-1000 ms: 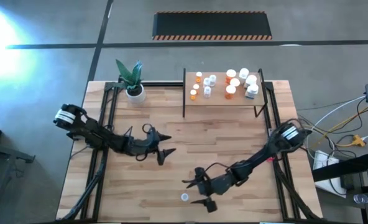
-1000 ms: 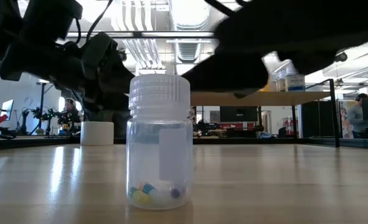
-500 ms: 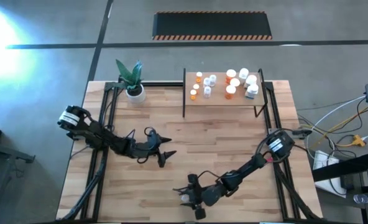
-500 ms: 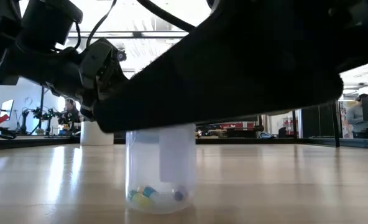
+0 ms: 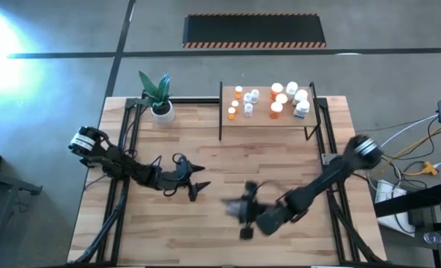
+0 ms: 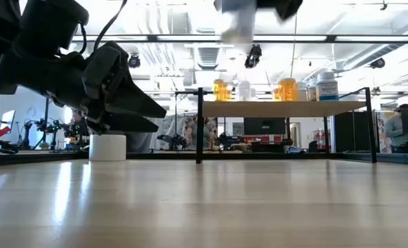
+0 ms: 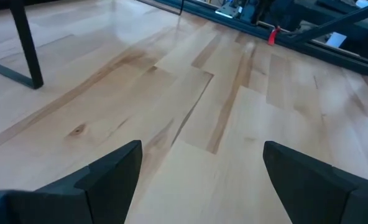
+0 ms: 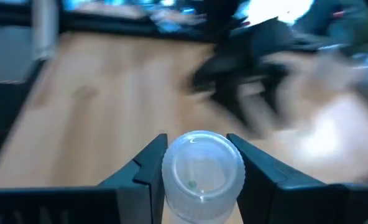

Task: Pick and place medicine bottles onto shelf by color
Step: Put the transparent pill bottle on the shelf aligned with the other transparent pill bottles

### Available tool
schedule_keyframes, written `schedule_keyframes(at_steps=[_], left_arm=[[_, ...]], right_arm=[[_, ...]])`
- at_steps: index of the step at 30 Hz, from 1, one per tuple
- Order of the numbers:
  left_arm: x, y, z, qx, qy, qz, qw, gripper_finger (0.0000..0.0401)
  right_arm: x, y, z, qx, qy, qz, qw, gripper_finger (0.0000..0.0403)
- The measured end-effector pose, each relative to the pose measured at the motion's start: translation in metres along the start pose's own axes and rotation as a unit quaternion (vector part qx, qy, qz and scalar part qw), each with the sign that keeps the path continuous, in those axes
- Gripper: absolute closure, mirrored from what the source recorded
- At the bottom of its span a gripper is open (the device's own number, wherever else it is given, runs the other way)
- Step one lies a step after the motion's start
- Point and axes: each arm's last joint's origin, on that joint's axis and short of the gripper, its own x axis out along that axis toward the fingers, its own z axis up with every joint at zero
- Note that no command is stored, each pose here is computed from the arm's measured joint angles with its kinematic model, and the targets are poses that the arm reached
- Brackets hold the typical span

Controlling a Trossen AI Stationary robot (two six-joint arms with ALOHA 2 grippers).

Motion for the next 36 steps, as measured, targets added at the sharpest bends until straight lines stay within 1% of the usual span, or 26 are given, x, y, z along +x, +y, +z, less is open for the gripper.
schedule_keyframes(at_steps=[2, 5, 7, 10, 12, 14, 17, 20, 23, 26, 33, 36], left_arm=[[0.0, 0.0, 0.0, 0.0, -0.002, 0.003, 1.0, 0.0081], [0.0, 0.001, 0.0, 0.001, -0.006, 0.012, 1.0, 0.0081], [0.0, 0.001, 0.0, 0.001, -0.006, 0.012, 1.0, 0.0081], [0.0, 0.001, 0.0, 0.001, -0.007, 0.015, 1.0, 0.0081], [0.0, 0.001, 0.0, 0.001, -0.008, 0.016, 1.0, 0.0081], [0.0, 0.002, 0.0, 0.001, -0.009, 0.018, 1.0, 0.0081], [0.0, 0.002, 0.001, 0.001, -0.012, 0.022, 1.0, 0.0081], [0.0, 0.002, 0.0, 0.001, -0.012, 0.023, 1.0, 0.0081], [0.0, 0.002, 0.001, 0.0, -0.012, 0.023, 1.0, 0.0081], [0.0, 0.002, 0.001, 0.001, -0.012, 0.023, 1.0, 0.0081], [0.0, 0.001, 0.001, 0.0, -0.013, 0.022, 1.0, 0.0081], [0.0, 0.001, 0.001, 0.0, -0.013, 0.022, 1.0, 0.0081]], right_arm=[[-0.021, -0.025, 0.02, 0.001, -0.001, -0.035, 0.999, 0.0276], [-0.047, -0.068, 0.044, 0.02, -0.001, -0.07, 0.997, 0.0276], [-0.058, -0.099, 0.055, 0.032, -0.001, -0.098, 0.995, 0.0276], [-0.067, -0.144, 0.06, 0.043, 0.004, -0.149, 0.988, 0.0276], [-0.069, -0.171, 0.058, 0.052, 0.008, -0.18, 0.982, 0.0276], [-0.067, -0.196, 0.05, 0.057, 0.017, -0.207, 0.976, 0.0276], [-0.06, -0.228, 0.034, 0.083, 0.023, -0.21, 0.974, 0.0276], [-0.05, -0.256, 0.017, 0.129, 0.005, -0.203, 0.971, 0.0276], [-0.04, -0.278, 0.003, 0.166, -0.007, -0.208, 0.964, 0.0276], [-0.03, -0.289, -0.009, 0.181, 0.001, -0.211, 0.961, 0.0276], [-0.018, -0.297, -0.016, 0.172, 0.007, -0.228, 0.958, 0.0276], [-0.016, -0.299, -0.017, 0.178, 0.005, -0.23, 0.957, 0.026]])
